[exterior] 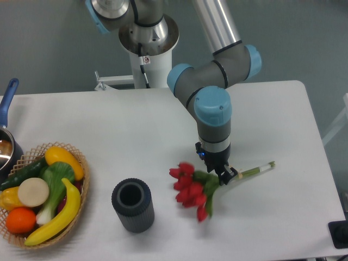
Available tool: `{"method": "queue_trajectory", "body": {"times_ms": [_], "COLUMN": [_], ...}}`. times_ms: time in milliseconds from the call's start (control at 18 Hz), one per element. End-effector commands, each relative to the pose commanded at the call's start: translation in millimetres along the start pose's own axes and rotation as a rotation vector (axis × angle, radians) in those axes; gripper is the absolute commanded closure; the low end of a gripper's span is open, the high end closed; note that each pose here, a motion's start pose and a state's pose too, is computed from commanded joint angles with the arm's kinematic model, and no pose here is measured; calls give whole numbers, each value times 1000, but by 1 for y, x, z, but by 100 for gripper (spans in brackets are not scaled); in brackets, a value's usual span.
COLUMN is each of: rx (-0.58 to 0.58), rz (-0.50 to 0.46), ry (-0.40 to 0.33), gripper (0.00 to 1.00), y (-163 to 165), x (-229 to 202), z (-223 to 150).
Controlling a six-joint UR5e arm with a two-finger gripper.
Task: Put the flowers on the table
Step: 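Lay the tulips flat on the table and open the gripper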
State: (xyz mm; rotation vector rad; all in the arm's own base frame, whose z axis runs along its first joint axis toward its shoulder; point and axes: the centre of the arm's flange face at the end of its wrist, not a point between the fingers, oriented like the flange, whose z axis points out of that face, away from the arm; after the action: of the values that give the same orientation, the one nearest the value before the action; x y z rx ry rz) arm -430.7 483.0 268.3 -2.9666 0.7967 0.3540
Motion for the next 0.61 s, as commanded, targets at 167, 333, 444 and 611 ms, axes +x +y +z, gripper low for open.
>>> {"method": "queue_trajectory", "body": {"times_ms": [167, 333, 444, 611], "rx": [9, 49, 157, 389], "rz": [-4, -20, -93, -297], "ry": [-17, -39, -69, -100], "gripper": [0, 0, 0, 0], "y": [0, 1, 4, 28], "x": [-4, -6, -12, -36], "z": [-9, -25, -52, -98]}}
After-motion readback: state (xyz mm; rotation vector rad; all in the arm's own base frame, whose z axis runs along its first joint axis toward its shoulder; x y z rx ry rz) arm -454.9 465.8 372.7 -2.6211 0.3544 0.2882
